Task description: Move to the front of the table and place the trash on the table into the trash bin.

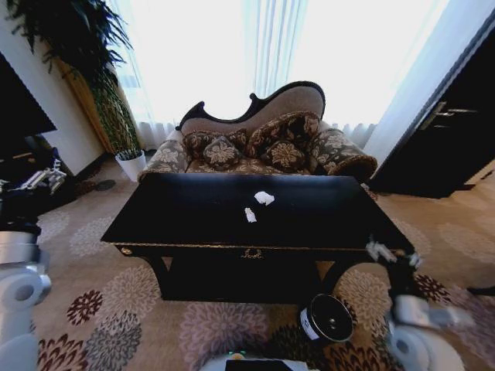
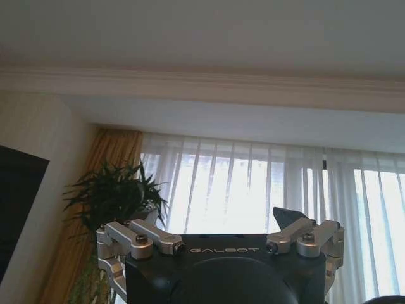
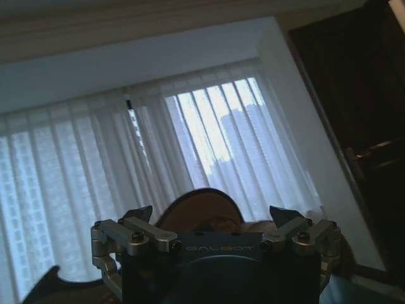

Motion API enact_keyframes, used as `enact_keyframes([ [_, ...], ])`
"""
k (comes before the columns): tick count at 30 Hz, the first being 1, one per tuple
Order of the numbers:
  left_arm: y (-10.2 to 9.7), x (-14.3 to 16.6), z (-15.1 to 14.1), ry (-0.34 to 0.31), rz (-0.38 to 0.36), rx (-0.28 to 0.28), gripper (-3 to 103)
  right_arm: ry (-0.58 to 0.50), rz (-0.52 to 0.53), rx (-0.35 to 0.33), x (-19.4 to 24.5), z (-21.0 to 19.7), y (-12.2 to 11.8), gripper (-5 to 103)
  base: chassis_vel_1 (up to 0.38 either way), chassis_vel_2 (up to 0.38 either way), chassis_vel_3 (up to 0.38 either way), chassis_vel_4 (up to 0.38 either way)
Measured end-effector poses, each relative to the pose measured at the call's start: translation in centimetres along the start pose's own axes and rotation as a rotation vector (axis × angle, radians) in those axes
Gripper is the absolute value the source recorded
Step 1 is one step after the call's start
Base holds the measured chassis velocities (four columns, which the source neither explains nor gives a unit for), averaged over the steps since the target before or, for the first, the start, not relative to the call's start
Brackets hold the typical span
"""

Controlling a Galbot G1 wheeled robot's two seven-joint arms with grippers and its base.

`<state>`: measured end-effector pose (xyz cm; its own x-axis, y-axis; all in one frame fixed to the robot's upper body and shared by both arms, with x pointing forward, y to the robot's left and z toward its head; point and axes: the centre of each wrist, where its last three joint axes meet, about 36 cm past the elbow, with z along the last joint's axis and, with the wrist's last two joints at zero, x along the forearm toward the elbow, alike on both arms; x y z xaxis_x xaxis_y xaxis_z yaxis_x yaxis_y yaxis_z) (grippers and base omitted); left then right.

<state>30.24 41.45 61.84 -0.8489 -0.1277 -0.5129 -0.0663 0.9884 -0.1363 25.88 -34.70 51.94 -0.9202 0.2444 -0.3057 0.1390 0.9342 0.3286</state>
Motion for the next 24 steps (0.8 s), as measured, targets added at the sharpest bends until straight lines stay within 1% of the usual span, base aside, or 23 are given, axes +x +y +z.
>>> enact_keyframes([
  [2, 0.0, 0.0, 0.0, 0.0, 0.001, 0.001, 100, -0.003, -0.016, 0.003, -0.1, -0.6, 0.4, 100, 0.0, 0.0, 0.0, 0.0],
  [4, -0.1, 0.0, -0.1, 0.0, 0.003, 0.003, 100, -0.007, -0.09, 0.018, -0.1, -2.8, 2.2, 100, 0.0, 0.0, 0.0, 0.0],
  [5, -0.2, 0.1, -0.2, 0.0, 0.003, 0.004, 100, -0.01, -0.111, 0.023, -0.1, -3.2, 2.7, 100, 0.0, 0.0, 0.0, 0.0],
  [8, -0.3, 0.2, -0.2, 0.002, 0.003, 0.005, 100, -0.014, -0.129, 0.028, 0.0, -3.5, 3.2, 100, 0.0, 0.0, 0.0, 0.0],
  [9, -0.8, 0.5, -0.2, 0.009, 0.003, 0.012, 100, -0.016, -0.15, 0.033, 0.5, -3.6, 4.0, 100, 0.0, 0.0, 0.0, 0.0],
  [10, -1.3, 0.9, 0.0, 0.018, 0.008, 0.019, 100, -0.004, -0.14, 0.019, 0.9, -3.1, 4.5, 100, 0.0, 0.0, 0.0, 0.0],
  [12, -2.1, 1.4, 0.1, 0.025, 0.014, 0.028, 100, 0.024, -0.121, -0.003, 1.2, -2.5, 5.1, 100, 0.0, 0.0, 0.0, 0.0],
  [13, -2.1, 1.4, 0.1, 0.025, 0.014, 0.028, 100, 0.024, -0.121, -0.003, 1.2, -2.5, 5.1, 100, 0.0, 0.0, 0.0, 0.0],
  [14, -2.7, 1.7, 0.0, 0.029, 0.02, 0.04, 100, 0.042, -0.122, -0.012, 1.2, -2.3, 5.4, 100, 0.0, 0.0, 0.0, 0.0],
  [15, -3.1, 1.8, 0.0, 0.04, 0.026, 0.053, 100, 0.047, -0.132, -0.006, 1.1, -2.3, 5.5, 100, 0.0, 0.0, 0.0, 0.0],
  [16, -3.7, 1.9, 0.1, 0.056, 0.034, 0.068, 100, 0.04, -0.148, 0.017, 0.9, -2.4, 5.6, 100, 0.0, 0.0, 0.0, 0.0],
  [17, -3.7, 1.9, 0.1, 0.056, 0.034, 0.068, 100, 0.04, -0.148, 0.017, 0.9, -2.4, 5.6, 100, 0.0, 0.0, 0.0, 0.0],
  [18, -3.9, 1.9, 0.1, 0.063, 0.039, 0.073, 100, 0.029, -0.158, 0.035, 0.8, -2.4, 5.6, 100, 0.0, 0.0, 0.0, 0.0],
  [19, -4.2, 2.0, 0.3, 0.078, 0.047, 0.08, 100, -0.003, -0.179, 0.08, 0.5, -2.6, 5.4, 100, 0.0, 0.0, 0.0, 0.0],
  [20, -4.3, 2.2, 0.3, 0.09, 0.048, 0.081, 100, -0.021, -0.193, 0.107, 0.4, -2.8, 5.4, 100, 0.0, 0.0, 0.0, 0.0],
  [22, -4.4, 2.8, 0.3, 0.108, 0.039, 0.079, 100, -0.037, -0.217, 0.145, 0.1, -2.8, 5.5, 100, 0.0, 0.0, 0.0, 0.0],
  [23, -4.4, 2.8, 0.3, 0.108, 0.039, 0.079, 100, -0.037, -0.217, 0.145, 0.1, -2.8, 5.5, 100, 0.0, 0.0, 0.0, 0.0],
  [24, -4.3, 3.4, 0.0, 0.119, 0.026, 0.077, 100, -0.045, -0.244, 0.186, -0.3, -2.8, 5.5, 100, 0.0, 0.0, 0.0, 0.0],
])
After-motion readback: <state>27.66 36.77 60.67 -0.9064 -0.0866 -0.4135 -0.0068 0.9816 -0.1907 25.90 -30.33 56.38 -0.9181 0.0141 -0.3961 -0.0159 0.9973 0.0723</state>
